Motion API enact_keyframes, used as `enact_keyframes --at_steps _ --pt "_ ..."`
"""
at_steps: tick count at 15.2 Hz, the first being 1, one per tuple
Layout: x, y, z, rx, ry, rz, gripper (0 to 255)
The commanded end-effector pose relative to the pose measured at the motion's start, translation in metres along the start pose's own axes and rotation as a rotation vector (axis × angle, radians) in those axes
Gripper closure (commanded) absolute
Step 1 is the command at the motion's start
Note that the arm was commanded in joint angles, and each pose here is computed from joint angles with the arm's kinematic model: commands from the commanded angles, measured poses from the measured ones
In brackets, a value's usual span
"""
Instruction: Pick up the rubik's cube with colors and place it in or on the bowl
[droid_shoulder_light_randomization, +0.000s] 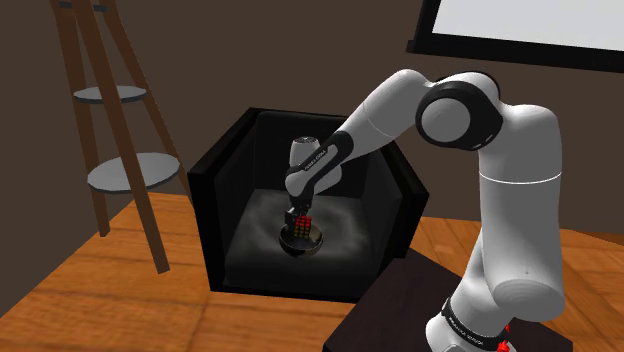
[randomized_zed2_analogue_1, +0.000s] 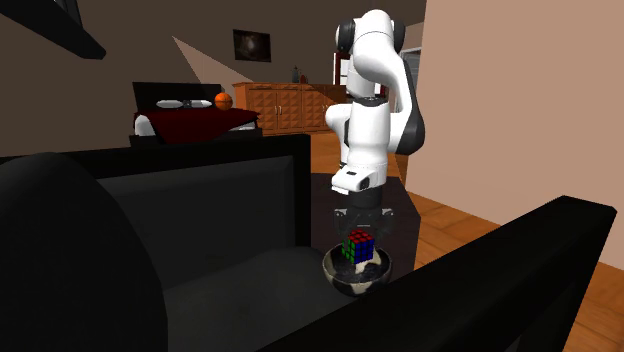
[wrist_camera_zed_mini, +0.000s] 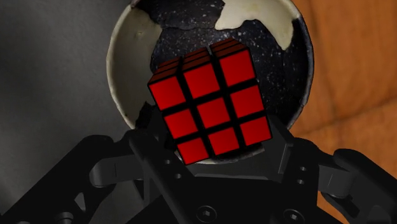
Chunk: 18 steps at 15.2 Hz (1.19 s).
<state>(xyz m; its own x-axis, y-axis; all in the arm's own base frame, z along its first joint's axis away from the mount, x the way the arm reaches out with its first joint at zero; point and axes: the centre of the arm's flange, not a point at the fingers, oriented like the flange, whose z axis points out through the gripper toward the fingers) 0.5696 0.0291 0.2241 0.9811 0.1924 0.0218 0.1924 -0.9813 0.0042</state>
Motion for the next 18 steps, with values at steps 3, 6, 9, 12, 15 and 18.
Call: enact_keyframes --at_steps 3,6,9,12,15,18 --pt "0.0 0.0 0.0 0.0 0.0 0.0 0" --pt "0.0 0.0 0.0 0.0 0.0 0.0 0" --pt "0.0 0.0 -0.013 0.0 0.0 0.0 0" --pt "0.0 0.0 -0.05 0.0 0.0 0.0 0" --pt "0.0 0.0 -0.05 0.0 0.0 0.0 0" --pt "0.0 0.0 -0.05 0.0 0.0 0.0 0"
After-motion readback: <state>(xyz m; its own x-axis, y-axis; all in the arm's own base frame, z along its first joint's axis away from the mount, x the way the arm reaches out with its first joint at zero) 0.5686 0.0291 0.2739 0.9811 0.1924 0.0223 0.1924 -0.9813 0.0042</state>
